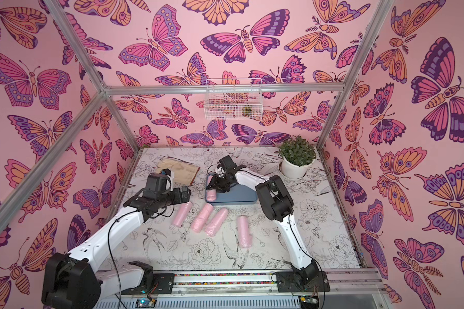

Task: Put the roll of trash bags into the storage box
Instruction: Place the roll of trash bags in the storage box.

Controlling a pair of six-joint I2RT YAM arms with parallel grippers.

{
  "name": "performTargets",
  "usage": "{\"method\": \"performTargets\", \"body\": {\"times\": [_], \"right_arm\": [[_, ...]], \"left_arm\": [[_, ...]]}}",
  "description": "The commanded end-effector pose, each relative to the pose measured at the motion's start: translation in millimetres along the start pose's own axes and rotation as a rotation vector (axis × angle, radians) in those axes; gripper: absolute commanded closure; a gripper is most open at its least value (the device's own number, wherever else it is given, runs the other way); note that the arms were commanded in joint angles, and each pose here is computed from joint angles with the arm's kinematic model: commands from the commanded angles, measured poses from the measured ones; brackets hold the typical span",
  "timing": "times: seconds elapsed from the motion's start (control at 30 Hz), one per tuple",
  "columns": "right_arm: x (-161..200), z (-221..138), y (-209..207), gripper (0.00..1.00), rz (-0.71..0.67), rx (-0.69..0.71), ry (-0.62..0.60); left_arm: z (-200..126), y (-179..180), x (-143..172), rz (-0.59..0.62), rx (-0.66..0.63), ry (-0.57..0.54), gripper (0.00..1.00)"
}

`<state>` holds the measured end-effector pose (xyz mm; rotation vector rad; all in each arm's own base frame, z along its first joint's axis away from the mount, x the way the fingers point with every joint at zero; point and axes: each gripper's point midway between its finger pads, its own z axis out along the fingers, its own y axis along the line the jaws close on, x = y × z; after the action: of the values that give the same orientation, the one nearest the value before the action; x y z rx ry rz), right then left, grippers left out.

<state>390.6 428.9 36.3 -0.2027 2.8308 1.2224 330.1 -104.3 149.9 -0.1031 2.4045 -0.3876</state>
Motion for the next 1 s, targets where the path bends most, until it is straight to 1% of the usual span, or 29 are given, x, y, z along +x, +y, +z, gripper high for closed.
{"method": "performTargets", "body": {"times": [0.0, 0.17, 0.37, 0.57, 0.8, 0.97], "right_arm": [[2, 8, 6, 0.61, -0.011, -0.019, 0.015], [3, 5, 8, 0.56, -0.019, -0.015, 0.019], [5, -1, 10, 0.43, -0.033, -0.007, 0.023], [7, -10, 12, 0.34, -0.061, 0.016, 0.022], [11, -18, 6, 0.3, -0.09, 0.068, 0.028], [12, -22, 3, 0.28, -0.097, 0.091, 0.034]], "left_arm": [[-1, 5, 9, -0.014, -0.005, 0.02, 0.0], [-2, 4, 7, -0.013, -0.001, 0.017, 0.0], [-3, 1, 5, -0.012, 0.013, 0.015, 0.0], [-4, 0, 5, -0.012, 0.014, 0.013, 0.0], [-7, 3, 6, -0.012, 0.007, 0.0, 0.0], [-7, 3, 7, -0.015, 0.006, 0.002, 0.0]]}}
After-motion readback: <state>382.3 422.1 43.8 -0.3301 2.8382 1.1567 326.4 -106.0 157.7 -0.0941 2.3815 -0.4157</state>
